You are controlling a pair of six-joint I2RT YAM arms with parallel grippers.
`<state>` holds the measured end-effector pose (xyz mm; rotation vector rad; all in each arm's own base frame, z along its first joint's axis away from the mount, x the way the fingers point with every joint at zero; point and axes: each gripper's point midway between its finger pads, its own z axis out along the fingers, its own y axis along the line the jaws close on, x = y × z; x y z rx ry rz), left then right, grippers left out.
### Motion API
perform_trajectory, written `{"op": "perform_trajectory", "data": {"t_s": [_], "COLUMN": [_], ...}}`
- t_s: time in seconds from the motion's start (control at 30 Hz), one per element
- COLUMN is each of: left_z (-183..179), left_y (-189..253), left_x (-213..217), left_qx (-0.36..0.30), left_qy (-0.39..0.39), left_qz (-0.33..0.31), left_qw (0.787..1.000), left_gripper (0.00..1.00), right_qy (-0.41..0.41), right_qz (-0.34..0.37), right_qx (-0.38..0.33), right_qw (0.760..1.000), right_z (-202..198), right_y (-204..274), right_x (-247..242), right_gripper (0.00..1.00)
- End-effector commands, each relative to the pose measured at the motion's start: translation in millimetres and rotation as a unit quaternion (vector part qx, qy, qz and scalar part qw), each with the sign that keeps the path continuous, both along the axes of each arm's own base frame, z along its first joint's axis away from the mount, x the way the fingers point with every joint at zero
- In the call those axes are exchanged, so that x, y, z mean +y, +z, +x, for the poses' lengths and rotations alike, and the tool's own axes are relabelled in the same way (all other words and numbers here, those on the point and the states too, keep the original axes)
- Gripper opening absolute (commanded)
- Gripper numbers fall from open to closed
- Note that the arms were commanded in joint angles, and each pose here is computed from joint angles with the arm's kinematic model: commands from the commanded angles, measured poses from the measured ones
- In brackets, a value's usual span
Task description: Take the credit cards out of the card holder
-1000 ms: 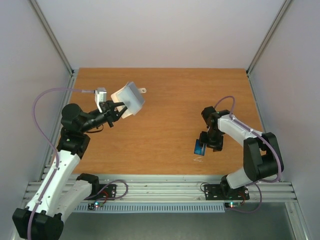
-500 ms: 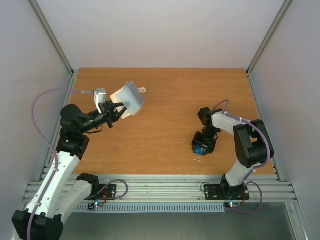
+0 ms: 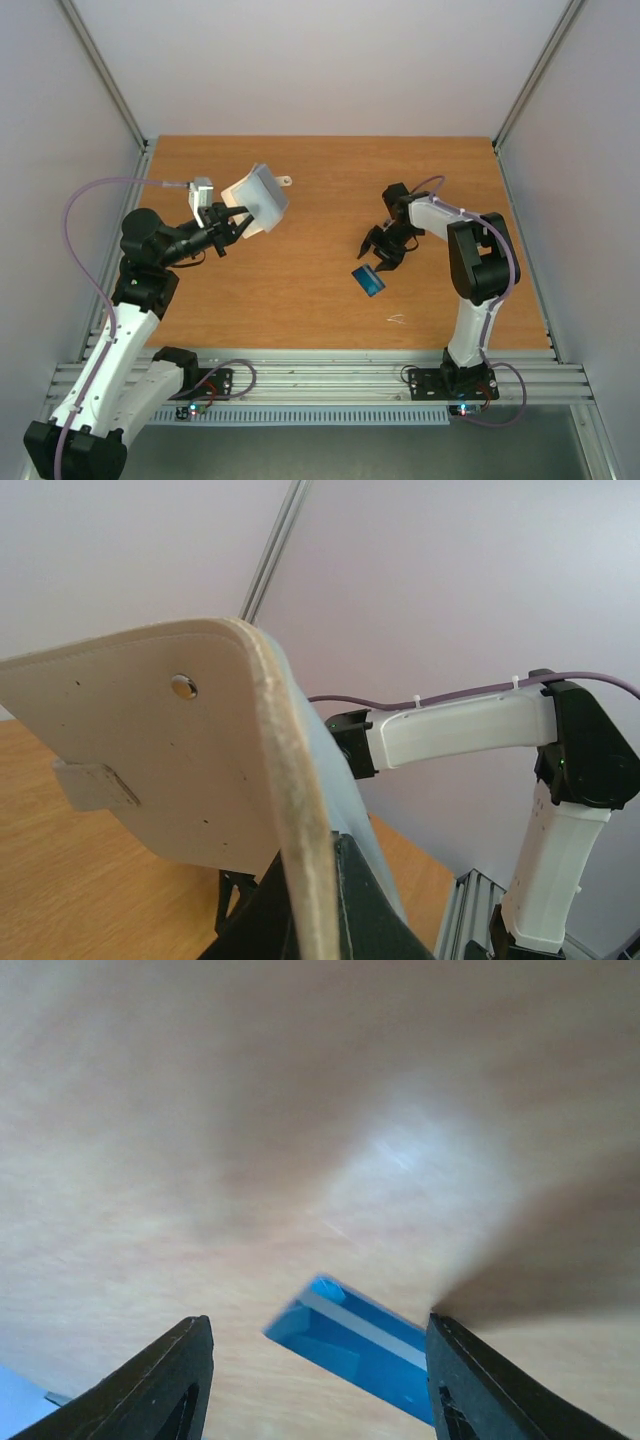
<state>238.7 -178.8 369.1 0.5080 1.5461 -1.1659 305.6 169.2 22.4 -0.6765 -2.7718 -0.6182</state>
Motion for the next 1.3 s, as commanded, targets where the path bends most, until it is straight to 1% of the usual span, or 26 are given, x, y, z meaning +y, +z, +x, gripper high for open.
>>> {"op": "perform_trajectory", "data": {"t_s": [0.0, 0.07, 0.13, 0.17, 0.23, 0.3, 0.33, 0.4, 0.47, 0.5, 0.6, 0.67, 0.77, 0.83, 0.97, 1.07, 1.1, 1.2, 1.27], "left_z": [-9, -9, -8, -8, -7, -6, -6, -6, -4, -4, 0, 1, 0, 0, 0, 0, 1, 2, 1], "left_y": [27, 28, 27, 26, 27, 26, 26, 26, 24, 22, 20, 21, 21, 20, 19, 19, 18, 17, 17], "left_x": [3, 3, 3, 4, 3, 3, 3, 3, 3, 3, 3, 3, 3, 3, 3, 4, 3, 3, 3], "left_qx": [-0.057, -0.062, -0.063, -0.063, -0.064, -0.062, -0.062, -0.059, -0.056, -0.055, -0.053, -0.054, -0.052, -0.049, -0.047, -0.047, -0.046, -0.046, -0.046], "left_qy": [0.004, 0.005, 0.007, 0.008, 0.007, 0.007, 0.007, 0.006, 0.006, 0.007, 0.010, 0.010, 0.009, 0.010, 0.012, 0.013, 0.012, 0.013, 0.013], "left_qz": [0.003, 0.005, 0.006, 0.005, 0.002, 0.001, 0.001, 0.001, 0.002, 0.002, 0.000, -0.002, -0.002, -0.001, 0.002, 0.002, 0.003, 0.003, 0.002], "left_qw": [0.998, 0.998, 0.998, 0.998, 0.998, 0.998, 0.998, 0.998, 0.998, 0.998, 0.999, 0.999, 0.999, 0.999, 0.999, 0.999, 0.999, 0.999, 0.999], "left_gripper": [0.00, 0.00, 0.00, 0.00, 0.00, 0.00, 0.00, 0.00, 0.00, 0.00, 0.00, 0.00, 0.00, 0.00, 0.00, 0.00, 0.00, 0.01, 0.01], "right_qy": [0.007, 0.053, 0.126, 0.174, 0.248, 0.287, 0.297, 0.320, 0.352, 0.358, 0.358, 0.357, 0.359, 0.356, 0.332, 0.286, 0.272, 0.243, 0.240], "right_qz": [-0.032, -0.075, -0.123, -0.149, -0.198, -0.226, -0.229, -0.225, -0.198, -0.167, -0.082, -0.073, -0.070, -0.083, -0.098, -0.136, -0.144, -0.132, -0.117], "right_qx": [-0.055, -0.081, -0.098, -0.104, -0.095, -0.079, -0.076, -0.086, -0.096, -0.092, -0.077, -0.069, -0.069, -0.055, -0.047, -0.021, -0.019, -0.037, -0.052], "right_qw": [0.998, 0.992, 0.980, 0.968, 0.944, 0.928, 0.924, 0.916, 0.910, 0.914, 0.927, 0.929, 0.928, 0.929, 0.937, 0.948, 0.951, 0.960, 0.962], "right_z": [31, 31, 25, 19, 4, -14, -23, -39, -57, -67, -86, -86, -80, -79, -75, -70, -67, -56, -49], "right_y": [-17, -3, 11, 17, 25, 29, 32, 40, 45, 45, 32, 20, 8, -2, -19, -29, -30, -27, -25], "right_x": [2, -12, -24, -30, -41, -47, -46, -37, -17, -5, 24, 28, 33, 29, 20, -6, -15, -28, -30], "right_gripper": [0.59, 0.59, 0.61, 0.62, 0.67, 0.67, 0.65, 0.58, 0.53, 0.50, 0.39, 0.31, 0.20, 0.14, 0.08, 0.02, 0.01, 0.01, 0.01]}}
